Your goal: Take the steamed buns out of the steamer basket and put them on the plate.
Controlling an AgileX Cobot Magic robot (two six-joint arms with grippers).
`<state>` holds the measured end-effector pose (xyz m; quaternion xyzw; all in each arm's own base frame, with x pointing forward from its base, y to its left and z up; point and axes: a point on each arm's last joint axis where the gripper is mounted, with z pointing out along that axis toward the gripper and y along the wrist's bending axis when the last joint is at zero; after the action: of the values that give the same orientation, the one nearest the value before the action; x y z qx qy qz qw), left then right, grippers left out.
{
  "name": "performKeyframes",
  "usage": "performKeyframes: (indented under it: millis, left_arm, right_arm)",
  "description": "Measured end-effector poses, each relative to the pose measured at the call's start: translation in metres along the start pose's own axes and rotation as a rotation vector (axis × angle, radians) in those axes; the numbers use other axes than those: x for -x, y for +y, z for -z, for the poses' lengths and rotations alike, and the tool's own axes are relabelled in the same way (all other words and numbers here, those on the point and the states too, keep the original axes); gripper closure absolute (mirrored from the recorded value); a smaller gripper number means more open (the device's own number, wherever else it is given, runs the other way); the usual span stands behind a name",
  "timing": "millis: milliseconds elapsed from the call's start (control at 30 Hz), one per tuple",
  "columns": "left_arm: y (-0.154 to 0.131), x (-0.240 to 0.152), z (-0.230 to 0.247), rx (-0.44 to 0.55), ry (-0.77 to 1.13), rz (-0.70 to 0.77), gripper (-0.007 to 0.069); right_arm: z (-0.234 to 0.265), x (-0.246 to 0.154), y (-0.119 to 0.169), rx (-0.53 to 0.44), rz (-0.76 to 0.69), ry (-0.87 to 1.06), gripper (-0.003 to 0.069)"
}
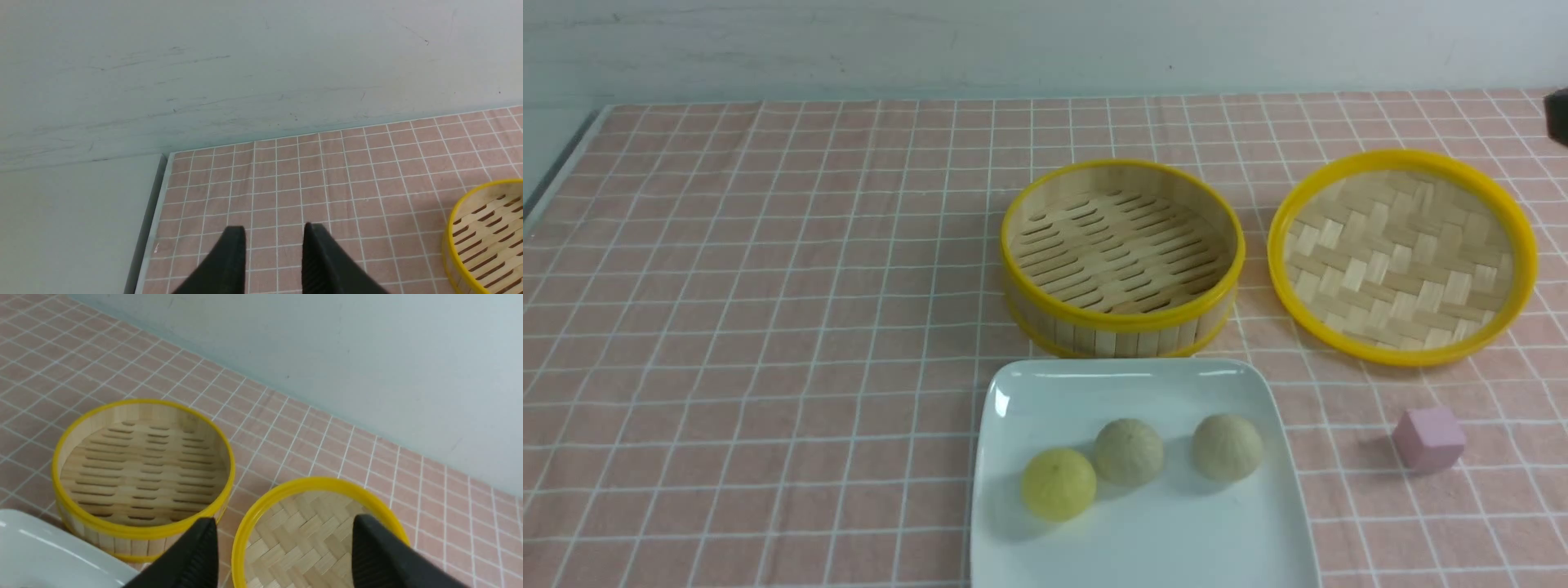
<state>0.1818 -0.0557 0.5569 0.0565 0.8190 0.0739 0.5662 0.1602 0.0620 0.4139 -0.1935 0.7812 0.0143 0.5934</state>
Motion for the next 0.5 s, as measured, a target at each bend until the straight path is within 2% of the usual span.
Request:
performKeyframes:
  millis: [233, 367, 500]
  left_arm:
    - [-0.01, 0.004, -0.013, -0.011, -0.016, -0.018, 0.04]
    - [-0.027, 0.008, -0.036, -0.033, -0.038, -0.048, 0.04]
    - [-0.038, 0.01, -0.05, -0.058, -0.054, -0.062, 0.04]
  right_arm:
    - [0.045, 0.007, -0.014, -0.064, -0.005, -0.142, 0.0216]
    - [0.089, 0.005, -0.024, -0.108, -0.015, -0.264, 0.0216]
    - [0.117, -0.002, -0.03, -0.133, -0.038, -0.303, 0.0216]
